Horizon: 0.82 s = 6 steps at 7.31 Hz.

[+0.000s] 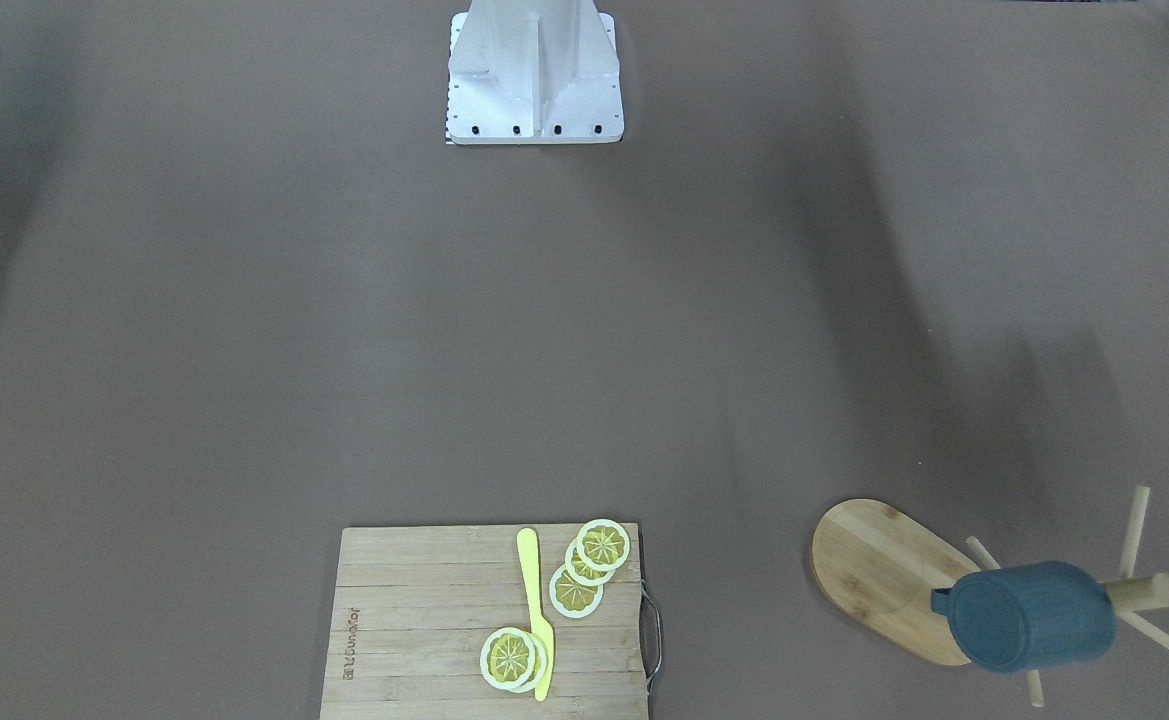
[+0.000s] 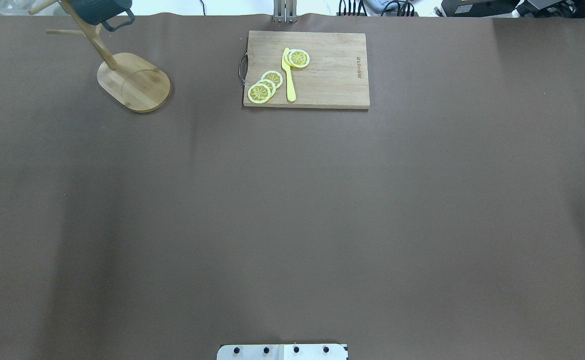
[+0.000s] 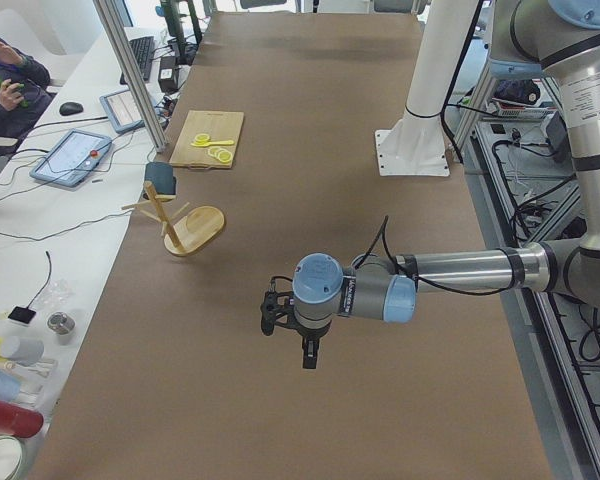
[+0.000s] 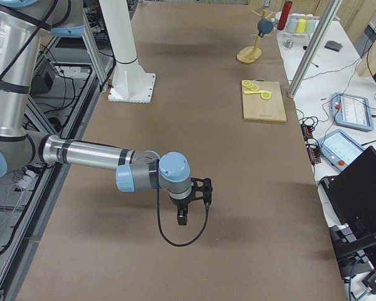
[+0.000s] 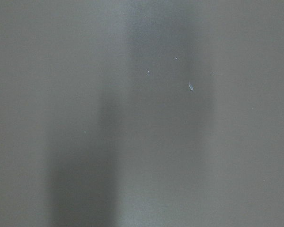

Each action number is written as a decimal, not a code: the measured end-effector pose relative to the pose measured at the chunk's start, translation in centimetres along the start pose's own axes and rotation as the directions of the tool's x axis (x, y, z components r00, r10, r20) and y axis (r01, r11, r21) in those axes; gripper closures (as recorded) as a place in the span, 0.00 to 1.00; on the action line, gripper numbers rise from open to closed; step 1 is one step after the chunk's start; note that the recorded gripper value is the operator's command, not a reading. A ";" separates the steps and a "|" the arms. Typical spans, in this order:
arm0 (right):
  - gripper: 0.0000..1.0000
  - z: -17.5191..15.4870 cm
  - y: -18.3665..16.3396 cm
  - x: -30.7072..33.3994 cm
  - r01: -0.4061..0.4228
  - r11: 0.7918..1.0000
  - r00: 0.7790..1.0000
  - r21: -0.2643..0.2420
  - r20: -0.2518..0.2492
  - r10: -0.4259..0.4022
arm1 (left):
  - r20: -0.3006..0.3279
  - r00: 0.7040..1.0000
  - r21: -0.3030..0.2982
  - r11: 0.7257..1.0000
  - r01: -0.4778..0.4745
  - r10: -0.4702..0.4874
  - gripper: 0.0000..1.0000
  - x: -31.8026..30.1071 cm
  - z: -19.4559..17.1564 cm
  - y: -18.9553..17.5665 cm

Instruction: Hang cup on storage rack

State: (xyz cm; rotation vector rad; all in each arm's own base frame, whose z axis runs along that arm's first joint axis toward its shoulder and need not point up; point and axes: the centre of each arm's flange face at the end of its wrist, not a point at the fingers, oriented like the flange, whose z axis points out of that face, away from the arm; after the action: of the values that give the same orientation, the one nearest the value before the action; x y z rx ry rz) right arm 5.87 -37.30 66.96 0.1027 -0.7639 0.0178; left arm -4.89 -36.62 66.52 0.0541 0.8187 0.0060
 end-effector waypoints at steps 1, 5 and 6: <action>0.00 -0.1 -0.1 -0.1 0.000 1.000 1.000 0.002 0.002 0.000 | 0.002 1.000 -0.002 1.000 0.001 -0.001 0.01 -0.1 0.1 0.0; 0.00 -0.1 -0.3 -0.2 -0.004 1.000 1.000 0.003 0.005 0.004 | 0.005 1.000 -0.007 1.000 0.006 -0.005 0.01 -0.3 0.3 0.2; 0.00 -0.1 -0.3 -0.2 -0.004 1.000 1.000 0.003 0.005 0.004 | 0.005 1.000 -0.008 1.000 0.006 -0.006 0.01 -0.4 0.3 0.2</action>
State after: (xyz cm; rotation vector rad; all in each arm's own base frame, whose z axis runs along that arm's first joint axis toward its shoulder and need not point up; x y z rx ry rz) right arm 5.83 -37.59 66.74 0.1046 -0.7687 0.0226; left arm -4.89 -36.42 67.04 0.0438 0.8141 0.0032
